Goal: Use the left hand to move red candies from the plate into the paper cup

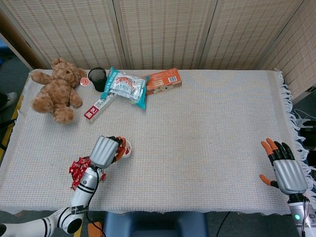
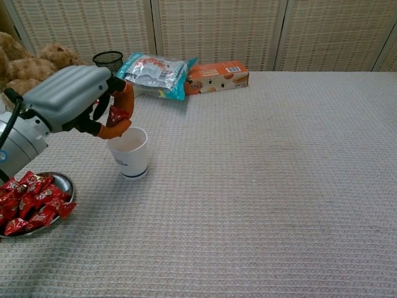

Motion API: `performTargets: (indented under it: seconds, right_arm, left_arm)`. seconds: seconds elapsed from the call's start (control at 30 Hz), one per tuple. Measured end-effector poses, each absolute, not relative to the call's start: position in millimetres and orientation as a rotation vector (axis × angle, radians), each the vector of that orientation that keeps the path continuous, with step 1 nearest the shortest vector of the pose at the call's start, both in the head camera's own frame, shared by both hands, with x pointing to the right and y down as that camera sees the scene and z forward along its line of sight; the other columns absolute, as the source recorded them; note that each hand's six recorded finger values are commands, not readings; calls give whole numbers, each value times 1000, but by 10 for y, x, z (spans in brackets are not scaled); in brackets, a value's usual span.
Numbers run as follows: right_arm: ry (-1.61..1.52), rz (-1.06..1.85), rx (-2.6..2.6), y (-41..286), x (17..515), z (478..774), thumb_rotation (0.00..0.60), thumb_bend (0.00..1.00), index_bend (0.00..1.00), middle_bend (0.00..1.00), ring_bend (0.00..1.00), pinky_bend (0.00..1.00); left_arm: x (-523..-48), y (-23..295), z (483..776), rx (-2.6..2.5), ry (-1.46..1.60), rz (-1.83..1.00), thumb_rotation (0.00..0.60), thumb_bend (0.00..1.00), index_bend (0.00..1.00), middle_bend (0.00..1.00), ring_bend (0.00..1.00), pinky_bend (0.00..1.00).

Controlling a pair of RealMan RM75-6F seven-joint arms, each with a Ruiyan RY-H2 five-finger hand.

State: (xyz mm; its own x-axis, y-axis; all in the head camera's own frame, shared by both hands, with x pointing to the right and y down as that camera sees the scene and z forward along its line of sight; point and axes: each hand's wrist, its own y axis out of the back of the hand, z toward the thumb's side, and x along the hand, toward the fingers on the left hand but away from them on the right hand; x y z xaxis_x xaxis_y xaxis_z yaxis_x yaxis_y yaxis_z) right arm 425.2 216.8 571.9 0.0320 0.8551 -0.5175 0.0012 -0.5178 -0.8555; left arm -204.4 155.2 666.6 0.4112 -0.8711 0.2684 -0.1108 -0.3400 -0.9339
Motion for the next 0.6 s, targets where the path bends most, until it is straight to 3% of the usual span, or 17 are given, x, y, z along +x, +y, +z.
performTargets:
  seconds: [0.1, 0.2, 0.33, 0.47, 0.6]
  right_arm:
    - [-886, 1567, -1620, 2167, 4255, 5717, 600, 84, 0, 0, 0, 0]
    - [-892, 1566, -1617, 2164, 4266, 5701, 600, 84, 0, 0, 0, 0]
    - [-895, 1569, -1615, 2161, 4278, 5698, 600, 84, 0, 0, 0, 0]
    - [-889, 1570, -1616, 2165, 4267, 5707, 600, 84, 0, 0, 0, 0]
    - [-888, 1570, -1615, 2166, 4262, 5709, 600, 84, 0, 0, 0, 0]
  left_arm:
    - [-2007, 1534, 6689, -1733, 852, -1025, 600, 746, 730, 711, 655, 950]
    - [-1998, 1519, 6754, -1710, 821, -1036, 600, 639, 663, 670, 600, 824]
    - [-2044, 1524, 6906, -1693, 748, -1074, 600, 490, 435, 515, 512, 722]
    - [-2051, 1548, 6955, -1717, 715, -1091, 600, 435, 264, 351, 360, 631]
    - [-2040, 1555, 6928, -1738, 713, -1087, 600, 403, 146, 256, 262, 560]
